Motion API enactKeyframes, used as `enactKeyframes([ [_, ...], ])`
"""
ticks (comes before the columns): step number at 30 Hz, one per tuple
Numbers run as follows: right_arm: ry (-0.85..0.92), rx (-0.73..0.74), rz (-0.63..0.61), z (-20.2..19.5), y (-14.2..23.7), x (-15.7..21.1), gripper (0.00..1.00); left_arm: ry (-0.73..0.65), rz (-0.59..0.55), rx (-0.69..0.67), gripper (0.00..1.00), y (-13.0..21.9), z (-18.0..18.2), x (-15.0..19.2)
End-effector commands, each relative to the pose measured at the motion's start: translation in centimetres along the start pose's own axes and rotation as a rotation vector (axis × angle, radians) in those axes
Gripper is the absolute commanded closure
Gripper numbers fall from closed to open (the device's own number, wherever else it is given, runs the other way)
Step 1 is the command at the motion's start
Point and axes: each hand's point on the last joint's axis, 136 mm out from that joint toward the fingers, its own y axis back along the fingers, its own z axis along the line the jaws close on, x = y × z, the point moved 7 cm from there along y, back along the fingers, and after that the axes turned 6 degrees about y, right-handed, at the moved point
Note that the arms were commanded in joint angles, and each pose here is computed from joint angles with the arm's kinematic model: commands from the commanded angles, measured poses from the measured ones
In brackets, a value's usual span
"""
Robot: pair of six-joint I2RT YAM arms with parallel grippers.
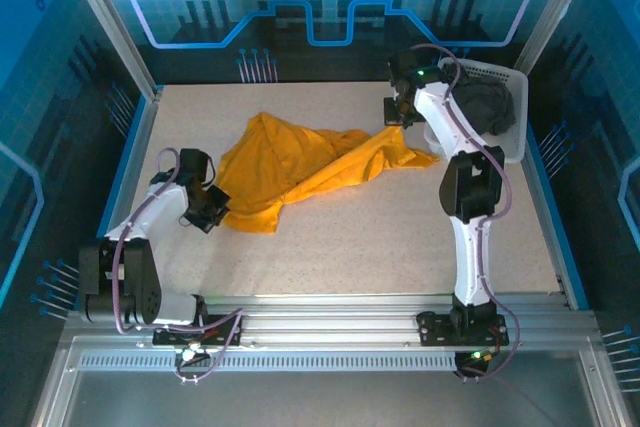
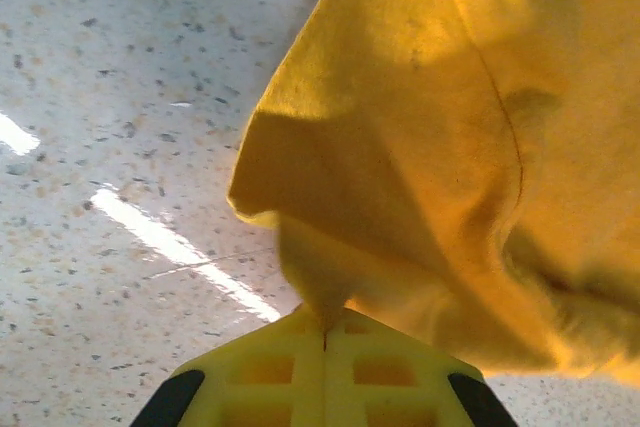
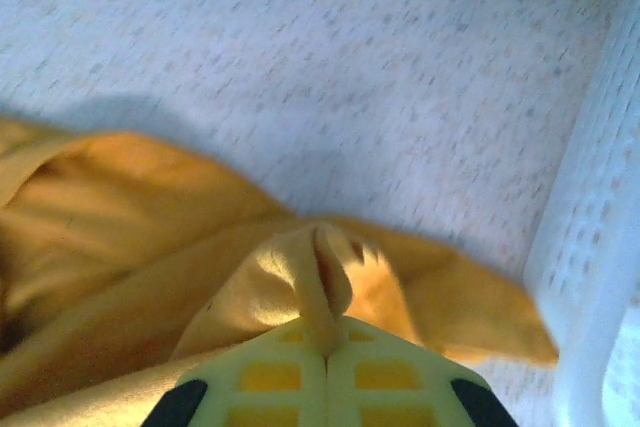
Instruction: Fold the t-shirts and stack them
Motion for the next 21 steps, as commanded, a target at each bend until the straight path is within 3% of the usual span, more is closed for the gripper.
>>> enactKeyframes([
  [1, -0.024, 0.102, 0.195, -3.1, -4.0, 2.1, 1.00, 0.005, 0.019, 0.064, 1.00, 0.6, -2.0, 0.2],
  [12, -0.217, 0.252, 0.210, -10.3, -1.5, 5.9, 1.00, -0.031, 0.076, 0.105, 1.00, 0.1, -3.6, 2.6],
  [17, -0.240, 0.237, 0.204, -10.4, -0.4, 6.9, 1.00, -0.037, 0.084, 0.105, 1.00, 0.0, -3.6, 2.8],
  [21, -0.206, 0.137, 0.115, -7.6, 2.5, 6.3, 1.00, -0.036, 0.072, 0.123, 1.00, 0.7, -4.0, 2.6],
])
